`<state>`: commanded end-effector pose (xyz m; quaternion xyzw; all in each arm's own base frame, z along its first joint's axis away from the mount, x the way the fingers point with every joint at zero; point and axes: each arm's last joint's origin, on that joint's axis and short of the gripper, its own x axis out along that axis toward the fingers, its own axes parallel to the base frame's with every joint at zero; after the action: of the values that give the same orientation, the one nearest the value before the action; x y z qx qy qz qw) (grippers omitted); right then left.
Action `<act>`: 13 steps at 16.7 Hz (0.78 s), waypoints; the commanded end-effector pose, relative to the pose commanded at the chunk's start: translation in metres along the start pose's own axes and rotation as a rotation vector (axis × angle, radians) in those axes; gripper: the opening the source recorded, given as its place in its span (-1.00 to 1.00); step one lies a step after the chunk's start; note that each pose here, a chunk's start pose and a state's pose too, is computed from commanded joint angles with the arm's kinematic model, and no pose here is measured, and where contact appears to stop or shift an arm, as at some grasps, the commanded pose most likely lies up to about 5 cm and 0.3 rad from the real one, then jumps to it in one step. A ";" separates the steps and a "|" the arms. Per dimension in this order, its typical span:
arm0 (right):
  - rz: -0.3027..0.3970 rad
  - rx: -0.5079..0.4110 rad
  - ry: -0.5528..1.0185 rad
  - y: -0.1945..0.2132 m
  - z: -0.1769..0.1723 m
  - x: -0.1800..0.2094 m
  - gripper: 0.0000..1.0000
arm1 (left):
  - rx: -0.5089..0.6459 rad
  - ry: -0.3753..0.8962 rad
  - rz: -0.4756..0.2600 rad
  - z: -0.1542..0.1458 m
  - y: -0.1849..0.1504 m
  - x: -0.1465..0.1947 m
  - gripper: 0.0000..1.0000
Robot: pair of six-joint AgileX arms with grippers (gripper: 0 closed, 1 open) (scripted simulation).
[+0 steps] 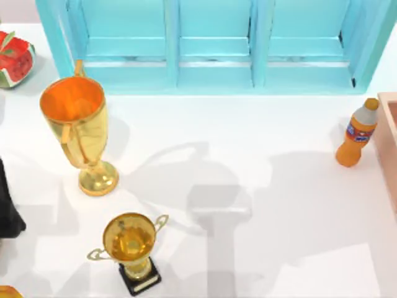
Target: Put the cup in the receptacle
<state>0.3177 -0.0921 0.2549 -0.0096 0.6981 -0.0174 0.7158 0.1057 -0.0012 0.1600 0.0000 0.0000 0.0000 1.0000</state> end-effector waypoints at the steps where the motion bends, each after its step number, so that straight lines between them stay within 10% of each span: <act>1: 0.001 0.000 0.003 0.000 0.000 0.010 -1.00 | 0.000 0.000 0.000 0.000 0.000 0.000 1.00; 8: 0.002 -0.001 0.006 0.000 -0.002 0.028 -1.00 | 0.000 0.000 0.000 0.000 0.000 0.000 1.00; 13: 0.002 -0.001 0.006 0.000 -0.002 0.028 -0.25 | 0.000 0.000 0.000 0.000 0.000 0.000 1.00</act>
<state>0.3165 -0.0927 0.2265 -0.0091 0.7003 -0.0162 0.7137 0.1057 -0.0012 0.1600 0.0000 0.0000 0.0000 1.0000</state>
